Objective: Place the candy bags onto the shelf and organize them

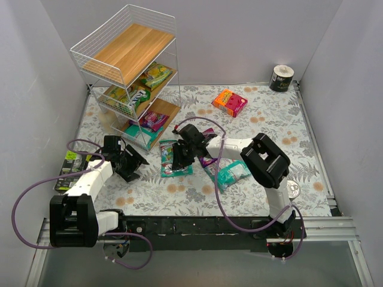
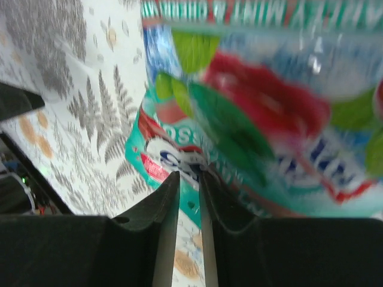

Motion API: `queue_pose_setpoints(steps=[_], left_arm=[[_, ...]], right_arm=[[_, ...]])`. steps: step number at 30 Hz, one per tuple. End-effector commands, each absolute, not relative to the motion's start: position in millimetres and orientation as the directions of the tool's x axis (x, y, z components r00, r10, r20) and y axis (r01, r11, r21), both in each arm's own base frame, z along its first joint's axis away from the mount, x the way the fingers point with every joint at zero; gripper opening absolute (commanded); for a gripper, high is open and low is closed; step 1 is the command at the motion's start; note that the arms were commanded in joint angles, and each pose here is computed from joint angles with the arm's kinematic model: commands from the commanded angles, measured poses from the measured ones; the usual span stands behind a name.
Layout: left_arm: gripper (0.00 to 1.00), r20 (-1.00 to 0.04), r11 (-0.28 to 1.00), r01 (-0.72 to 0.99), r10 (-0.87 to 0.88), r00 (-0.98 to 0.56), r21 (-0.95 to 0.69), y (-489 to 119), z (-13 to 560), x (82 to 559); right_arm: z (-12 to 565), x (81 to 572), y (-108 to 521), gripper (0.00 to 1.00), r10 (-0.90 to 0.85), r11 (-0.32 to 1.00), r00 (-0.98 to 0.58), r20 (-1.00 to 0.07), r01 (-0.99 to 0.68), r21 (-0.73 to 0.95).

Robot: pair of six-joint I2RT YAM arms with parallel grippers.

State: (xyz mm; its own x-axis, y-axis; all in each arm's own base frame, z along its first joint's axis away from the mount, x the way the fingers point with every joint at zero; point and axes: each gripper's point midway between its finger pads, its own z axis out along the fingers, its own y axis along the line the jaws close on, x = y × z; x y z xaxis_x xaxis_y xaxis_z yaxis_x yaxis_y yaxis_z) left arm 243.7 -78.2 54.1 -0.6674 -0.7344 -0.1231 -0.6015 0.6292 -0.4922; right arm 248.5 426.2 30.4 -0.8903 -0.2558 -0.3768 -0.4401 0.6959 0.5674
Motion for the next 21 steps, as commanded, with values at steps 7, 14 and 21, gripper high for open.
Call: queue_pose_setpoints(steps=[7, 14, 21], left_arm=[[0.67, -0.147, 0.633, -0.578, -0.729, -0.668, -0.515, -79, 59, 246], [0.67, -0.143, 0.633, -0.579, -0.729, -0.670, -0.515, -79, 58, 244], [0.67, -0.167, 0.650, -0.564, -0.717, -0.677, -0.509, -77, 67, 245]], right_arm=[[13, 207, 333, 0.33, -0.445, 0.755, -0.837, -0.318, -0.541, 0.371], [38, 232, 327, 0.44, -0.319, 0.825, -0.879, -0.353, -0.441, 0.354], [72, 216, 346, 0.76, 0.024, 0.801, -0.984, -0.176, -0.086, 0.592]])
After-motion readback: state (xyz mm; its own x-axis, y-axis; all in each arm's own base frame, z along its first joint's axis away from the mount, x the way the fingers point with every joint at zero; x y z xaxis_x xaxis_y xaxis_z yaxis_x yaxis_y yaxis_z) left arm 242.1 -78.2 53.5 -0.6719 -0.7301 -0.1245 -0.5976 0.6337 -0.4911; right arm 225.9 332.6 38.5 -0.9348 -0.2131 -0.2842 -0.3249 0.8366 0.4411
